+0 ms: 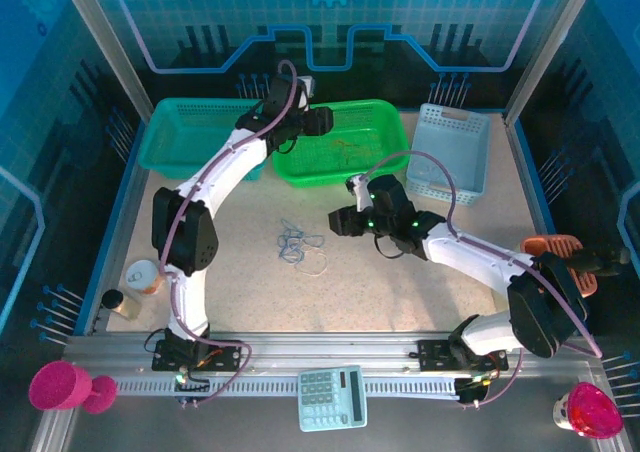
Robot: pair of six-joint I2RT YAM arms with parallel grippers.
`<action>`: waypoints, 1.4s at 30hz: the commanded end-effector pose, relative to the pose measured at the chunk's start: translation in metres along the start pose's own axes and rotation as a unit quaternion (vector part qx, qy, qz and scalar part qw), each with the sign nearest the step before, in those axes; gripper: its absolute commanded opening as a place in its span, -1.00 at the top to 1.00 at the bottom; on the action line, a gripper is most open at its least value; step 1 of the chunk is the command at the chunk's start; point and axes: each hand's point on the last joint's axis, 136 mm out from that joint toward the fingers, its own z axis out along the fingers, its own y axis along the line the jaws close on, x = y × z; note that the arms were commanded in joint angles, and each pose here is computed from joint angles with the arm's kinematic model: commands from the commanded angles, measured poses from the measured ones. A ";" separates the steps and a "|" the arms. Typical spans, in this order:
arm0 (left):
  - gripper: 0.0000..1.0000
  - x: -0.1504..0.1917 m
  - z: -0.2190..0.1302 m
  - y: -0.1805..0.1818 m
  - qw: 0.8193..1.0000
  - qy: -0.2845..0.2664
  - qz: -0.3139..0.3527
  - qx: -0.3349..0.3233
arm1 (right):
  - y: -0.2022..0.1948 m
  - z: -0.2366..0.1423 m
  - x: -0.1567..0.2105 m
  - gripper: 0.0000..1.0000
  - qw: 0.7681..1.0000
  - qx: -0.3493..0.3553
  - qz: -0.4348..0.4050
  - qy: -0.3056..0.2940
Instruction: Untangle the cables
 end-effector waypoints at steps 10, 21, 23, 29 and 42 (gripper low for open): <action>-0.99 0.010 -0.088 -0.016 0.997 -0.016 -0.036 0.059 | -0.008 0.002 0.048 -0.01 0.995 0.026 -0.060 0.072; -0.99 0.147 -0.138 0.032 0.981 0.033 -0.189 0.040 | 0.007 0.039 0.097 0.03 0.976 0.050 -0.140 0.160; -0.99 0.156 -0.147 0.038 0.978 0.030 -0.203 0.034 | 0.008 0.046 0.092 0.03 0.975 0.062 -0.148 0.155; -0.99 0.159 -0.160 0.045 0.975 0.017 -0.220 0.029 | 0.005 0.064 0.099 0.08 0.972 0.067 -0.146 0.170; -0.99 0.154 -0.163 0.046 0.973 0.010 -0.229 0.027 | 0.003 0.087 0.112 0.20 0.967 0.074 -0.154 0.190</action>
